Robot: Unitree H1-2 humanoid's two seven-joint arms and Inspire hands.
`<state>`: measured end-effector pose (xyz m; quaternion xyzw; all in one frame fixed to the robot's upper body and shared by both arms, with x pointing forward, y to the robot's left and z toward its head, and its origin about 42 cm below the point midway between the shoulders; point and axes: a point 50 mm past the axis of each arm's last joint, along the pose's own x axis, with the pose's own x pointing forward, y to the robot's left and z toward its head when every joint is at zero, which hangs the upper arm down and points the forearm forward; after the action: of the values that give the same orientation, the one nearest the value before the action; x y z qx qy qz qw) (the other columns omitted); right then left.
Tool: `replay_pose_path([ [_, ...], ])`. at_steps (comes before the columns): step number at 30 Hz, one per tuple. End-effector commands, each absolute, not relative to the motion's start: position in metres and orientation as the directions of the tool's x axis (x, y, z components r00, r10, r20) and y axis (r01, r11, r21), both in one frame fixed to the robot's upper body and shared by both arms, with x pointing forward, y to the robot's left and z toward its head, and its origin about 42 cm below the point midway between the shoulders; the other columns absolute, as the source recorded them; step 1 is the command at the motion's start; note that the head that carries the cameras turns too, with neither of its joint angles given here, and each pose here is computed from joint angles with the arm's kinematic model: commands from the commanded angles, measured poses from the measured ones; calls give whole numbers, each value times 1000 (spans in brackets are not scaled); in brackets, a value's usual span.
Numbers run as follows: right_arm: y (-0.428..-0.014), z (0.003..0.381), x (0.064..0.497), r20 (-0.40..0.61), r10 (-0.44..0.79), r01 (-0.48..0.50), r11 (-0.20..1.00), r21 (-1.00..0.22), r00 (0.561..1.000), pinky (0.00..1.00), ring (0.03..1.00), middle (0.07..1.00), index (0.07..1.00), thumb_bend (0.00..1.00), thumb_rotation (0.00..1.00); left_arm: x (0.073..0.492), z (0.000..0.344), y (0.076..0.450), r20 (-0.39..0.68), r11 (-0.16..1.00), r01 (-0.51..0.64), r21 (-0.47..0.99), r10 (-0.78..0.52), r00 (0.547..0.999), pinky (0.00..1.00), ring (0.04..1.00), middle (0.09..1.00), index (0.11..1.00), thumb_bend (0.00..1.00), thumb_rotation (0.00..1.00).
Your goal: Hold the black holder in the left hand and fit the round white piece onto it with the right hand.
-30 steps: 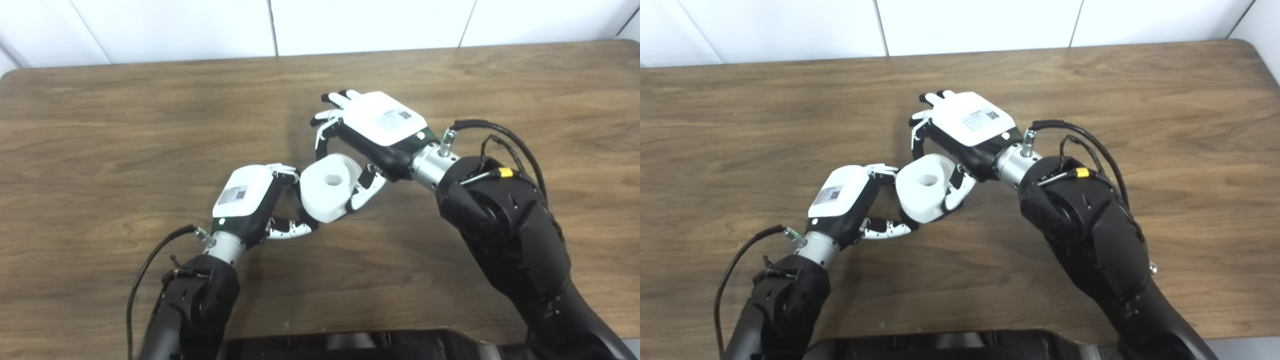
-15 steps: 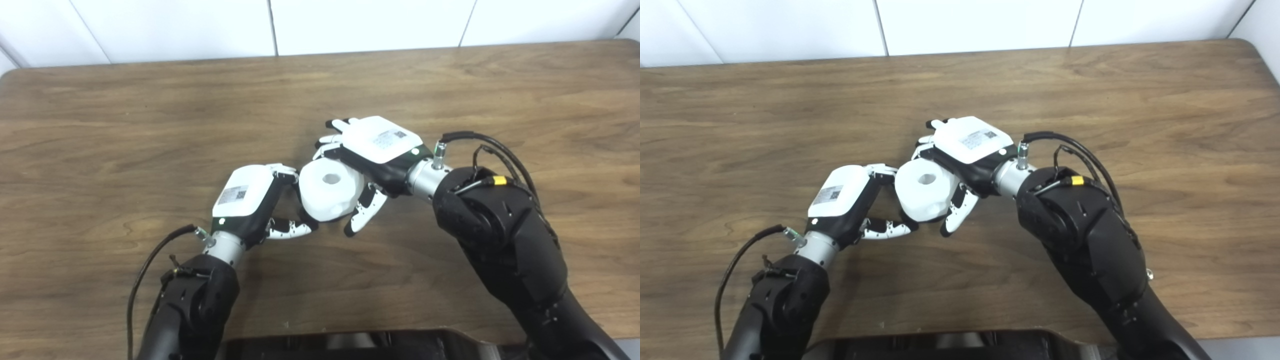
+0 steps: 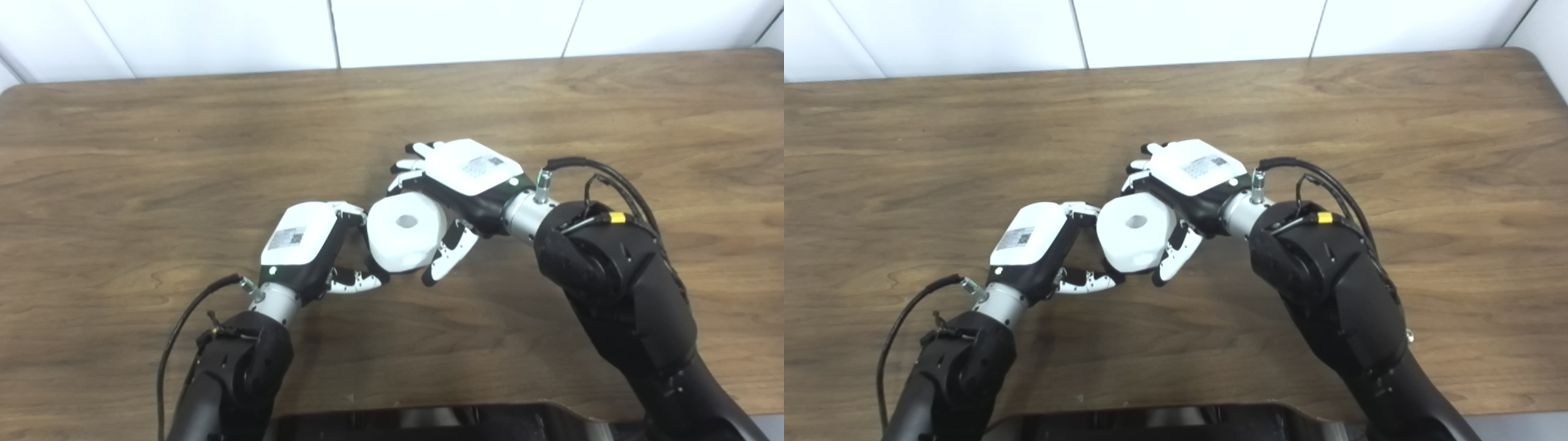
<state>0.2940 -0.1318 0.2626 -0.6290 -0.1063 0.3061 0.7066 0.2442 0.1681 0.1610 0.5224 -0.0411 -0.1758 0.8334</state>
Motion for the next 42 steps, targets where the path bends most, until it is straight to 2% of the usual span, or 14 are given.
replay_pose_path([
  [1,-129,282,298,-151,579,-211,38,-977,801,998,1000,926,775,980,348,242,157,168,-167,375,300,877,-348,923,829,838,761,486,521,55],
  [24,-140,307,309,-110,557,-209,116,-971,823,1000,1000,947,819,1000,346,244,153,169,-170,368,298,881,-342,924,823,837,761,486,522,54],
  [34,-158,339,314,-164,528,-262,115,-958,833,1000,1000,953,850,1000,385,244,153,172,-172,373,299,878,-337,926,833,842,764,486,521,55],
  [42,-169,355,319,-179,505,-273,117,-955,844,1000,1000,967,858,1000,357,244,153,172,-173,372,299,879,-335,926,824,837,759,486,521,55],
])
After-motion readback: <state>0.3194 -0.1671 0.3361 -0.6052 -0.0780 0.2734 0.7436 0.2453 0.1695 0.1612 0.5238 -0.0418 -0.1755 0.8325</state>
